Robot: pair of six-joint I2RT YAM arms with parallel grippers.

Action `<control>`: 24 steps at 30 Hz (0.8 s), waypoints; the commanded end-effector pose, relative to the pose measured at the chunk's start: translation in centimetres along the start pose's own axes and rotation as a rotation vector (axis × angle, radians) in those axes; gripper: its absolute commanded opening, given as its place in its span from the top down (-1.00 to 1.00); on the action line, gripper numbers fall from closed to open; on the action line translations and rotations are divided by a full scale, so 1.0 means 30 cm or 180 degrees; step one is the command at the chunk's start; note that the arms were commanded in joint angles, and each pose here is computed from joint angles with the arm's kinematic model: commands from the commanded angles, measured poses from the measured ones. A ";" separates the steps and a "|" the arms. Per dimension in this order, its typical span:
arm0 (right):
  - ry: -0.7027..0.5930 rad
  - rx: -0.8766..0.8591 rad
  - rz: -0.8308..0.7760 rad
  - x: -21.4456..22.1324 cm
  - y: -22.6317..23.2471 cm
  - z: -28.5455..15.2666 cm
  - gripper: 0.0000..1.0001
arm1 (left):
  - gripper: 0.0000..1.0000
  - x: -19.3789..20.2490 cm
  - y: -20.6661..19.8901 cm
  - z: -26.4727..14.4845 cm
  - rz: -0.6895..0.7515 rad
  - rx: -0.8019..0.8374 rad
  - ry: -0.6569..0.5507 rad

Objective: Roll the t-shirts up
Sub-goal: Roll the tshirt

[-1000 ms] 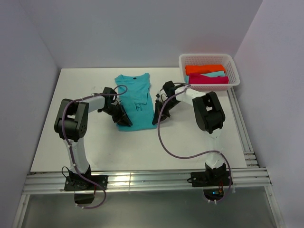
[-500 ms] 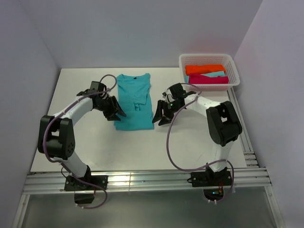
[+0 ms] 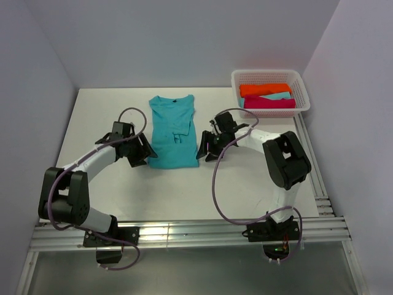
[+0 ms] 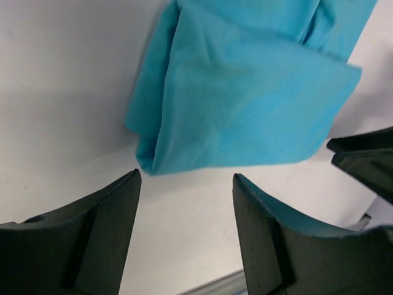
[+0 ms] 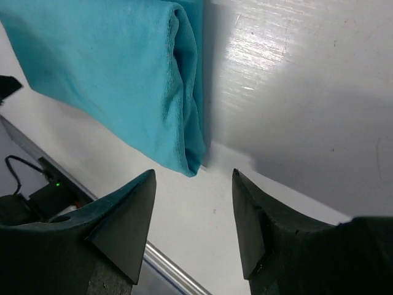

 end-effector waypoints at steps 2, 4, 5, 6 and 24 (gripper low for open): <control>-0.0347 0.0112 -0.0348 -0.028 0.041 0.007 -0.19 | -0.34 -0.083 0.004 -0.020 0.0158 -0.0108 -0.0598; -0.0386 0.0079 -0.0473 -0.011 0.033 0.018 -0.20 | -0.37 -0.077 0.017 -0.028 0.0215 -0.0126 -0.0697; -0.0455 0.0035 -0.0556 -0.002 0.034 0.015 -0.21 | -0.41 -0.069 0.024 -0.024 0.0274 -0.0087 -0.0747; -0.0527 0.0024 -0.0609 0.000 0.036 0.010 -0.22 | -0.45 -0.064 0.024 -0.029 0.0316 -0.0043 -0.0796; -0.2283 -0.0417 -0.1238 0.120 -0.008 -0.052 -0.28 | -0.78 -0.034 0.054 -0.221 0.0595 0.0280 -0.2588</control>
Point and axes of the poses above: each gripper's point midway between its finger pads, its own z axis out along the fingers, its own y axis along the line the jaws close on, x = y × z, the point moved 5 cm from there along -z, back along the fingers, and after that the axes turned 6 degrees about z, right-handed, at the moved point
